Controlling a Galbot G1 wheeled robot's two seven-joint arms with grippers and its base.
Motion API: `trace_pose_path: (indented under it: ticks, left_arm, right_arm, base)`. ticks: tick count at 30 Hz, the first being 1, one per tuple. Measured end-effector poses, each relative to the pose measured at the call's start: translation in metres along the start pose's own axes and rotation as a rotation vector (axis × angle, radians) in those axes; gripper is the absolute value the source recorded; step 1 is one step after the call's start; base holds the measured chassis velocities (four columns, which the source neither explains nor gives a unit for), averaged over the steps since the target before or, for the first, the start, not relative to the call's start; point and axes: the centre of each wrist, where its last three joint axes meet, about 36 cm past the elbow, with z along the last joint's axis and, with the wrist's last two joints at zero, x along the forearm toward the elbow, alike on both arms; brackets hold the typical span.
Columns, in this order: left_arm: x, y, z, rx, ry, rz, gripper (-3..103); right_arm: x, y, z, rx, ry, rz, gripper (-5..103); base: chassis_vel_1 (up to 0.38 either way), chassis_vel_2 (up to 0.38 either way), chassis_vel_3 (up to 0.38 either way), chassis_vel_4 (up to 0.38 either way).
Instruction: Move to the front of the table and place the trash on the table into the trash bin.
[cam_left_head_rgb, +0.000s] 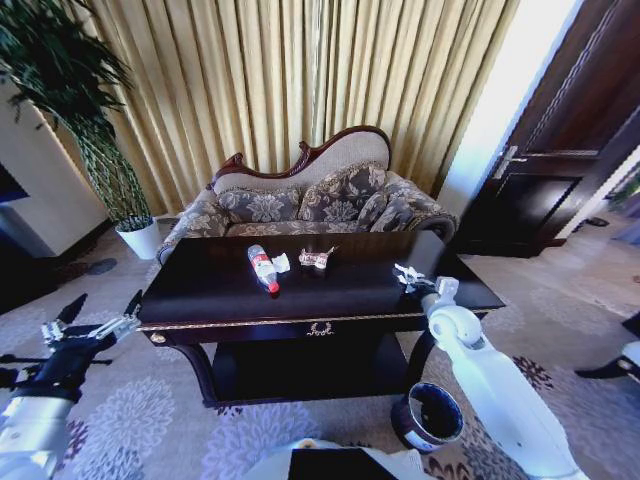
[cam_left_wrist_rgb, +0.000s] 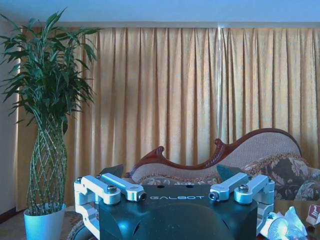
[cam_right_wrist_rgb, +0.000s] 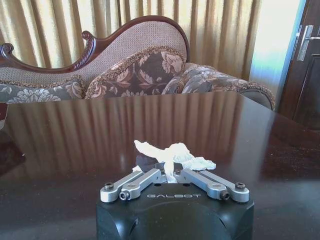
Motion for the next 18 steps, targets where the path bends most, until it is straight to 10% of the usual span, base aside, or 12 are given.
trace_pose_path:
  ticks: [18]
  left_arm:
    - [-0.001,0.001,0.0,0.003,-0.005,-0.002,100]
  right_arm:
    - [0.063,0.015,-0.007,-0.038,-0.213,-0.18,0]
  base:
    - [0.0,0.0,0.0,0.0]
